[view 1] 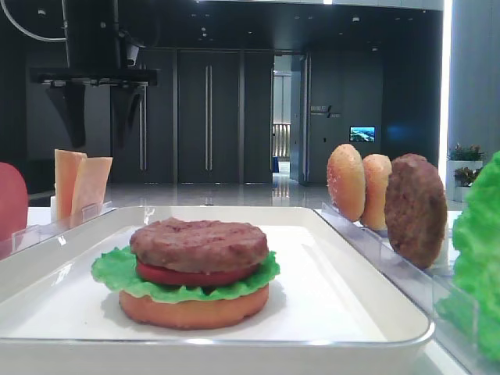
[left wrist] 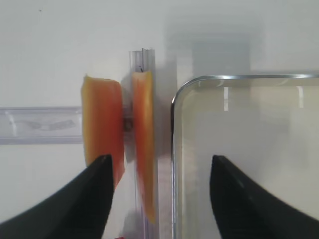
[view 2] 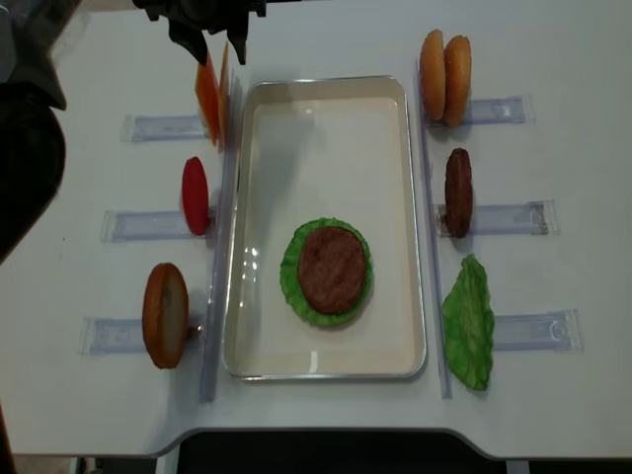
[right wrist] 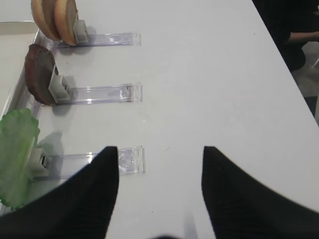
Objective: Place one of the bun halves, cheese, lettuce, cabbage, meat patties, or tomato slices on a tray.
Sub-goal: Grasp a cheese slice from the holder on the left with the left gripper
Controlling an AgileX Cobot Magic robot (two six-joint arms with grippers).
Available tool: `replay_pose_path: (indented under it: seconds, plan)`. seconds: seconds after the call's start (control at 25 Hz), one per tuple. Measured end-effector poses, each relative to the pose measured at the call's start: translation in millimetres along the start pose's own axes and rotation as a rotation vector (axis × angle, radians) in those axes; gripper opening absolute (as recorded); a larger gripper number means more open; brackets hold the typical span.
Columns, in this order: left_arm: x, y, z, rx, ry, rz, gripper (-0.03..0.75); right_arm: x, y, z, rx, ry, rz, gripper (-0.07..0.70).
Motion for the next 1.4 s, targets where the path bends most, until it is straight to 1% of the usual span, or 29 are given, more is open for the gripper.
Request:
replay_pose_path:
  seconds: [0.32,0.56,0.64,0.72,0.88,1.12,1.2,1.4]
  plan:
    - [25,5,-0.5,0.008,-0.023,0.044,0.471,0,0,0,0.0,0.0,0.0,0.363]
    - [36,7,-0.9,0.012,-0.033,0.064,0.461,0,0,0,0.0,0.0,0.0,0.363]
    - [37,7,-0.9,0.012,-0.034,0.066,0.424,0,0,0,0.0,0.0,0.0,0.363]
    - [37,7,-0.8,0.012,-0.034,0.065,0.367,0,0,0,0.0,0.0,0.0,0.363]
    - [37,6,1.2,0.021,-0.046,0.06,0.225,0,0,0,0.0,0.0,0.0,0.363]
    - [37,6,2.7,0.037,-0.055,0.056,0.055,0,0,0,0.0,0.0,0.0,0.363]
    - [37,6,2.8,0.04,-0.056,0.055,0.038,0,0,0,0.0,0.0,0.0,0.363]
    - [37,6,2.7,0.043,-0.055,0.056,0.036,0,0,0,0.0,0.0,0.0,0.363]
Point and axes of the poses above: a point on each arm's last joint axis where the gripper is mounted, x pointing out along that axis toward the gripper, z along the wrist's bending axis when the last joint is at zero, y = z × x, the point moved 7 cm from there along x, pointing out along that axis toward the gripper, and after that the axes turned 5 degrees about -x, right-handed, at the moved point
